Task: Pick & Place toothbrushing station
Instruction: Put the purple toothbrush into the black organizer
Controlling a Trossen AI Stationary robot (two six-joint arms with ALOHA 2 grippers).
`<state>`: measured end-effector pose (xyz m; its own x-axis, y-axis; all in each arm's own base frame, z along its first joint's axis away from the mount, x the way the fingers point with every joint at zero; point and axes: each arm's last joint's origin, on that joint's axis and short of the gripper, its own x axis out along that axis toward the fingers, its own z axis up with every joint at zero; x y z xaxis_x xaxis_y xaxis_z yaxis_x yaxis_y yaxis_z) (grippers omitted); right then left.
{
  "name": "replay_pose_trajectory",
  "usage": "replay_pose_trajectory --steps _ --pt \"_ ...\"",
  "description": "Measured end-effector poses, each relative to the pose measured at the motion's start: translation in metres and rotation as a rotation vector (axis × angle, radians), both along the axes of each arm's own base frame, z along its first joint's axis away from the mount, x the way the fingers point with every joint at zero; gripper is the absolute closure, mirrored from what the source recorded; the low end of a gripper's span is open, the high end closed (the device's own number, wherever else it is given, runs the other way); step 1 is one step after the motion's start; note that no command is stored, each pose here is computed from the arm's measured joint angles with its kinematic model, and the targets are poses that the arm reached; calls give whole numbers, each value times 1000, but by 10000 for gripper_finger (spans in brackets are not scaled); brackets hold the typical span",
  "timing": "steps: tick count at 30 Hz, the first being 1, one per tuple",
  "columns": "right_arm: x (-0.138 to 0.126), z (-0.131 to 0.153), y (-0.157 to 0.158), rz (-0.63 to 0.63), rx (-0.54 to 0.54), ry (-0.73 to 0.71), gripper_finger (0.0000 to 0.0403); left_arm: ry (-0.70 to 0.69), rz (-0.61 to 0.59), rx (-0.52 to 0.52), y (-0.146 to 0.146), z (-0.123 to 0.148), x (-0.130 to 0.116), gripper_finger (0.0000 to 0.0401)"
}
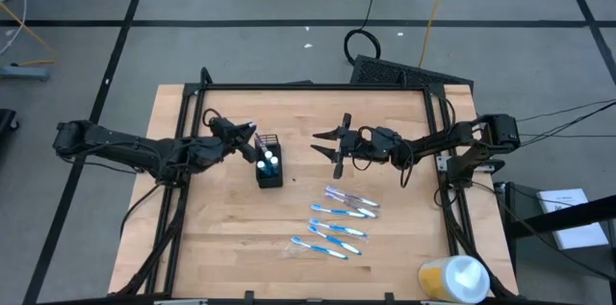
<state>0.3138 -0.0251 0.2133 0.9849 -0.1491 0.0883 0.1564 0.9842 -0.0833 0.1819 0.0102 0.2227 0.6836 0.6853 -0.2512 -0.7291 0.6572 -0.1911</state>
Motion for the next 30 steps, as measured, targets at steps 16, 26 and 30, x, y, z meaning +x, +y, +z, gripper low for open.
replay_pose_trajectory --steps 16,26,30 --pt "0 -1 0 0 1 6 273 4 2 0 0 -2 0 351" --pt "0 -1 0 1 1 8 273 27 -7 22 0 -2 0 293" --pt "0 -1 0 1 1 8 273 17 -4 12 0 -2 0 271"
